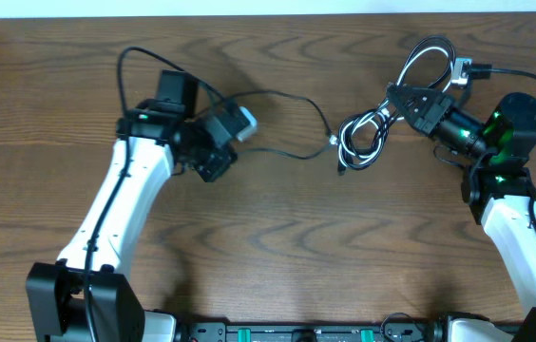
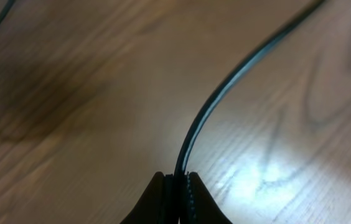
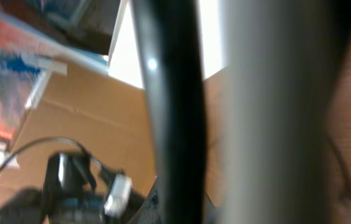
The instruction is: Untangle cables
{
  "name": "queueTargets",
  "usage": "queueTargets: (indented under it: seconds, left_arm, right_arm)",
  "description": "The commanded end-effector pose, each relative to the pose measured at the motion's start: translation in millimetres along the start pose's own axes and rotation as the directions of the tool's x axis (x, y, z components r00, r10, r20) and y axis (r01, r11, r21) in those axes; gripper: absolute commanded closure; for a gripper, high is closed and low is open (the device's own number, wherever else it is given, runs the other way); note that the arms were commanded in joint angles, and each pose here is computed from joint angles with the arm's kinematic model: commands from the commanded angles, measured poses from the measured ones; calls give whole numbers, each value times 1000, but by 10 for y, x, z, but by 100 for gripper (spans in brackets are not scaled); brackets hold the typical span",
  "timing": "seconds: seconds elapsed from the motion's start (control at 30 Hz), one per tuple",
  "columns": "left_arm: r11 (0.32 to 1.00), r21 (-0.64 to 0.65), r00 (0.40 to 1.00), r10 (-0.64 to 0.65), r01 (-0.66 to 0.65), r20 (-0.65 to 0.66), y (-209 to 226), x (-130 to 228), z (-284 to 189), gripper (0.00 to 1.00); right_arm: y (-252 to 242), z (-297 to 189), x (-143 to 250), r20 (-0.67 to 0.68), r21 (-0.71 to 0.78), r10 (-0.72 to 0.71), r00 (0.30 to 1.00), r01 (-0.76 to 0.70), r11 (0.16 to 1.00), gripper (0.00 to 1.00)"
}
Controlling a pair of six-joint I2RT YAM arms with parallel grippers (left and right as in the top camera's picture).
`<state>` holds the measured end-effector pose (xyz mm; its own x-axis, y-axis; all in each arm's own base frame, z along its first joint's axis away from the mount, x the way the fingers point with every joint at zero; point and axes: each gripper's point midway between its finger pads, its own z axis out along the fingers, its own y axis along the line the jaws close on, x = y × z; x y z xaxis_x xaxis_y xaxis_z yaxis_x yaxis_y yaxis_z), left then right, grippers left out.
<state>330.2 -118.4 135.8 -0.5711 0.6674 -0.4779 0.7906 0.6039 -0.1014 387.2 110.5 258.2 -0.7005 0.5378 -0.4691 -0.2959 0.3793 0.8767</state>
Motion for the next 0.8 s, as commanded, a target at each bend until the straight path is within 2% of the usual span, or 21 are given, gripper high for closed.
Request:
queueTargets:
  seconds: [0.0, 0.1, 0.17, 0.33, 0.67, 0.77]
  left_arm:
    - [977, -49, 979, -205, 206, 23, 279, 115, -64, 92]
    - [930, -91, 933, -352, 357, 75, 539, 200, -172, 92]
    - [876, -116, 883, -457, 468, 111, 741, 330, -278, 92]
    - [800, -136, 810, -567, 584, 147, 934, 509, -400, 92]
    - [793, -133, 803, -577, 595, 151, 946, 524, -412, 93]
    - [797, -101, 801, -578, 595, 154, 901, 491, -406, 88]
  right_arm:
    - [91, -51, 55, -36, -32, -144, 989, 143, 989, 99]
    - [-15, -54, 117, -59, -2, -223, 973, 223, 975, 99]
    - [-159, -59, 106, -54, 64, -268, 962, 271, 960, 99]
    - [-598, -137, 75, -28, 288, -199, 980, 198, 937, 99]
    - [-633, -142, 78, -26, 308, -193, 981, 191, 932, 99]
    - [-618, -129, 83, -27, 303, -196, 980, 195, 933, 99]
